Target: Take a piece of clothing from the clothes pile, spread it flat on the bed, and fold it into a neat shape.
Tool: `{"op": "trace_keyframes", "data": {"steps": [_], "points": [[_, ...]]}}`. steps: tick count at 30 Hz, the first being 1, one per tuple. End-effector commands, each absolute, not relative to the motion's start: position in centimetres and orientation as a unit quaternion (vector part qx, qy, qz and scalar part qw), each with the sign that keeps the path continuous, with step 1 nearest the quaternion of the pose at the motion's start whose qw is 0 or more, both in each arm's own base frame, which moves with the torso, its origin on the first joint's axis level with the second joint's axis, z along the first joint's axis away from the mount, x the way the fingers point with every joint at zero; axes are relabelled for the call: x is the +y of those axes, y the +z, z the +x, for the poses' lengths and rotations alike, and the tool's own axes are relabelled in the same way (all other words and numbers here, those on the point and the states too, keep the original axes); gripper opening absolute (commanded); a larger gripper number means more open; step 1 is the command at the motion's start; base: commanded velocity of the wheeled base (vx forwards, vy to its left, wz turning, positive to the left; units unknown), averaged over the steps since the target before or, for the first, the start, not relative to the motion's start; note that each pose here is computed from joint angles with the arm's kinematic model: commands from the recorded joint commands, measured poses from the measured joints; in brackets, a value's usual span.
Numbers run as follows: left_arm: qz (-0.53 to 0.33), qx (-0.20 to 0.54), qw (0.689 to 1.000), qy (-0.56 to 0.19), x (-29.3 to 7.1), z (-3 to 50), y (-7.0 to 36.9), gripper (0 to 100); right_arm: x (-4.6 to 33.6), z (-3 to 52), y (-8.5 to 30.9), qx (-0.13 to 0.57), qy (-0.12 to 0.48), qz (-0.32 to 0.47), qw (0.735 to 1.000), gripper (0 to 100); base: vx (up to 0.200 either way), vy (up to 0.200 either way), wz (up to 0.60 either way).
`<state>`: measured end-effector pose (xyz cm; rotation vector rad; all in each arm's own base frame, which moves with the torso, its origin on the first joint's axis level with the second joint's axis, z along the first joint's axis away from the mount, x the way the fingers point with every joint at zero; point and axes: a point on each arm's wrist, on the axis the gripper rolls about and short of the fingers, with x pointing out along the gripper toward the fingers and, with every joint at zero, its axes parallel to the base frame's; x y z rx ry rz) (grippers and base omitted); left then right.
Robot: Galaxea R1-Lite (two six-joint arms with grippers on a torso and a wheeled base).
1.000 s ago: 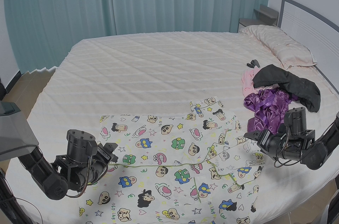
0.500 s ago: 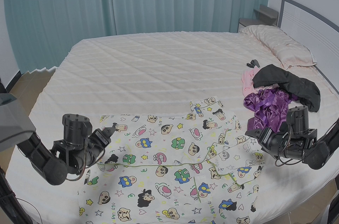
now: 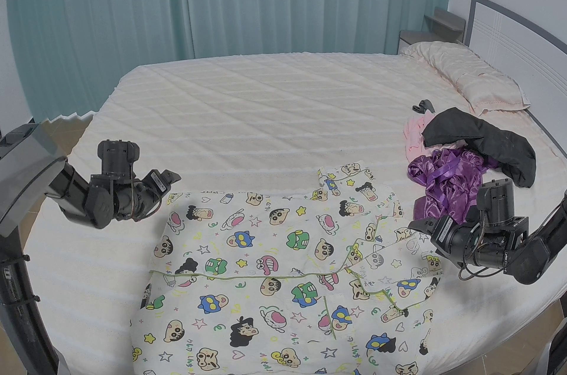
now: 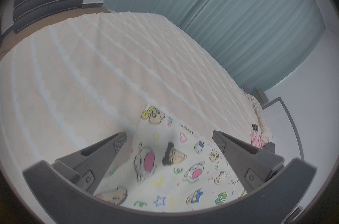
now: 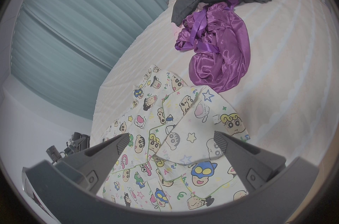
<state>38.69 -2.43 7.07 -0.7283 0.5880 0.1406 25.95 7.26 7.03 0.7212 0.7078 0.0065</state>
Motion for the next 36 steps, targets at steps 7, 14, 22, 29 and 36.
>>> {"op": "trace_keyframes", "data": {"steps": [7, 14, 22, 29, 36], "points": [[-0.381, 0.363, 0.849, 0.046, 1.5, 46.1, 1.3, 100, 7.4, 25.8, 6.5, 0.355, 0.011, 0.346, 0.868, 100, 0.0, 0.0, 0.0], [-0.401, 0.367, 0.838, 0.035, 1.7, 46.7, 0.5, 100, 7.4, 25.8, 6.5, 0.357, 0.013, 0.347, 0.867, 100, 0.0, 0.0, 0.0], [-0.445, 0.364, 0.818, 0.01, 1.6, 46.7, 1.7, 100, 7.4, 25.9, 6.2, 0.361, 0.011, 0.346, 0.866, 100, 0.0, 0.0, 0.0], [-0.462, 0.358, 0.811, 0.004, 1.6, 47.2, 2.1, 100, 7.4, 25.9, 6.2, 0.361, 0.011, 0.346, 0.866, 100, 0.0, 0.0, 0.0], [-0.468, 0.351, 0.811, 0.011, 2.3, 47.5, 2.0, 0, 7.4, 25.9, 6.2, 0.361, 0.011, 0.346, 0.866, 100, 0.0, 0.0, 0.0]]}}
